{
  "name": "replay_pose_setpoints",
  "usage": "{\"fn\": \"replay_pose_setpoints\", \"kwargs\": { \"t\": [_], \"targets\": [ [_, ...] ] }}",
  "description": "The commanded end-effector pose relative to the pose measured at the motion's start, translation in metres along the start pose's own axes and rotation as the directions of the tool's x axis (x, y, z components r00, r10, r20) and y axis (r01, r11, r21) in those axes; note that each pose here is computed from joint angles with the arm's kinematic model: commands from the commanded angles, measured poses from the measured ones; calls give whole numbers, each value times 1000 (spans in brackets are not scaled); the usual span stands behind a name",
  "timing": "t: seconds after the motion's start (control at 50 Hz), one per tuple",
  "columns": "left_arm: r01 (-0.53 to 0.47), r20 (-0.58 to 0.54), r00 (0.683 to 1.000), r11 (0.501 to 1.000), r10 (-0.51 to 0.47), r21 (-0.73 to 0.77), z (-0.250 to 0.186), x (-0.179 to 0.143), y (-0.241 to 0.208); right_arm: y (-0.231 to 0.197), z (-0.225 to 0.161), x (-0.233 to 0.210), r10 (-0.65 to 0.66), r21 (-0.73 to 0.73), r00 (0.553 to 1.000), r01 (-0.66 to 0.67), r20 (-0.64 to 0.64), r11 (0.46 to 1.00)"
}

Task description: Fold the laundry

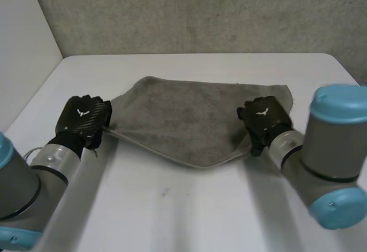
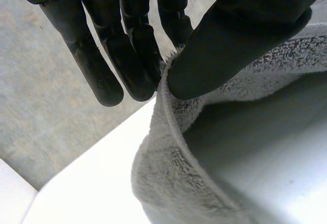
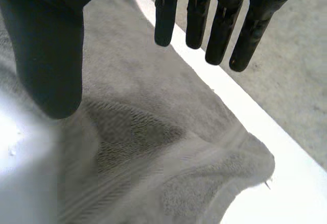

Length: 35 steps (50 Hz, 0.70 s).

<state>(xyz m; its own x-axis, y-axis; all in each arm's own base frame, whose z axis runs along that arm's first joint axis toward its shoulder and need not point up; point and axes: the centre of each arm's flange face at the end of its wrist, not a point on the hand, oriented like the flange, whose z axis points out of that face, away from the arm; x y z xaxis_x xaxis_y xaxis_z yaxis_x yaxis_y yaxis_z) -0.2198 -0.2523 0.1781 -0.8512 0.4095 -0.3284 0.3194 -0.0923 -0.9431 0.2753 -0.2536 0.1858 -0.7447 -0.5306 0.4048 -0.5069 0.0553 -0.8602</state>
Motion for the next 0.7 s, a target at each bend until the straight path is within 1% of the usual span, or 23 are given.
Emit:
{"fn": "replay_pose_setpoints", "kwargs": {
  "t": [0.02, 0.1, 0.14, 0.2, 0.22, 0.24, 0.26, 0.28, 0.3, 0.32, 0.34, 0.38, 0.4, 0.44, 0.48, 0.6, 0.7],
  "targets": [
    [-23, 27, 999, 997, 21, 71, -17, -6, -23, 0, -10, 38, 86, -115, 996, -83, 23, 990],
    [-23, 27, 999, 997, 21, 75, -18, -6, -27, 8, -9, 46, 103, -142, 995, -101, 8, 985],
    [-23, 29, 999, 996, 21, 84, -18, -7, -32, 21, -9, 52, 125, -180, 992, -124, -8, 976],
    [-25, 31, 999, 996, 22, 91, -18, -9, -35, 31, -12, 49, 149, -207, 989, -146, -2, 968],
    [-31, 18, 999, 981, 28, 190, -13, -9, -78, 38, -23, 43, 336, -191, 941, -338, -46, 921],
    [-31, 10, 1000, 976, 29, 216, -13, -8, -90, 38, -23, 43, 337, -191, 941, -339, -46, 921],
    [-31, -1, 999, 970, 32, 241, -15, -6, -103, 39, -24, 43, 391, -191, 919, -394, -57, 899],
    [-31, -2, 999, 970, 32, 241, -15, -6, -103, 39, -27, 38, 435, -189, 899, -437, -53, 879],
    [-30, -10, 999, 965, 34, 260, -15, -5, -114, 39, -27, 38, 436, -189, 898, -438, -53, 879],
    [-28, -20, 999, 962, 35, 271, -16, -3, -123, 38, -29, 34, 467, -190, 883, -467, -50, 863],
    [-28, -20, 999, 962, 35, 272, -16, -3, -123, 38, -29, 34, 467, -190, 883, -467, -50, 863],
    [-24, -41, 998, 952, 38, 306, -19, 1, -142, 38, -32, 23, 490, -203, 871, -484, -25, 851],
    [-24, -41, 998, 952, 38, 306, -19, 1, -142, 38, -32, 23, 490, -203, 871, -484, -25, 851],
    [-20, -53, 998, 947, 39, 320, -20, 4, -150, 34, -35, 5, 472, -212, 881, -456, 27, 864],
    [-12, -78, 996, 939, 41, 344, -25, 10, -165, 33, -34, -1, 469, -211, 882, -450, 44, 867],
    [7, -130, 990, 926, 46, 378, -37, 23, -189, 36, -27, -12, 471, -194, 879, -451, 69, 871],
    [15, -144, 988, 914, 48, 405, -41, 28, -200, 35, -17, -23, 470, -155, 879, -454, 85, 877]
  ]
}}
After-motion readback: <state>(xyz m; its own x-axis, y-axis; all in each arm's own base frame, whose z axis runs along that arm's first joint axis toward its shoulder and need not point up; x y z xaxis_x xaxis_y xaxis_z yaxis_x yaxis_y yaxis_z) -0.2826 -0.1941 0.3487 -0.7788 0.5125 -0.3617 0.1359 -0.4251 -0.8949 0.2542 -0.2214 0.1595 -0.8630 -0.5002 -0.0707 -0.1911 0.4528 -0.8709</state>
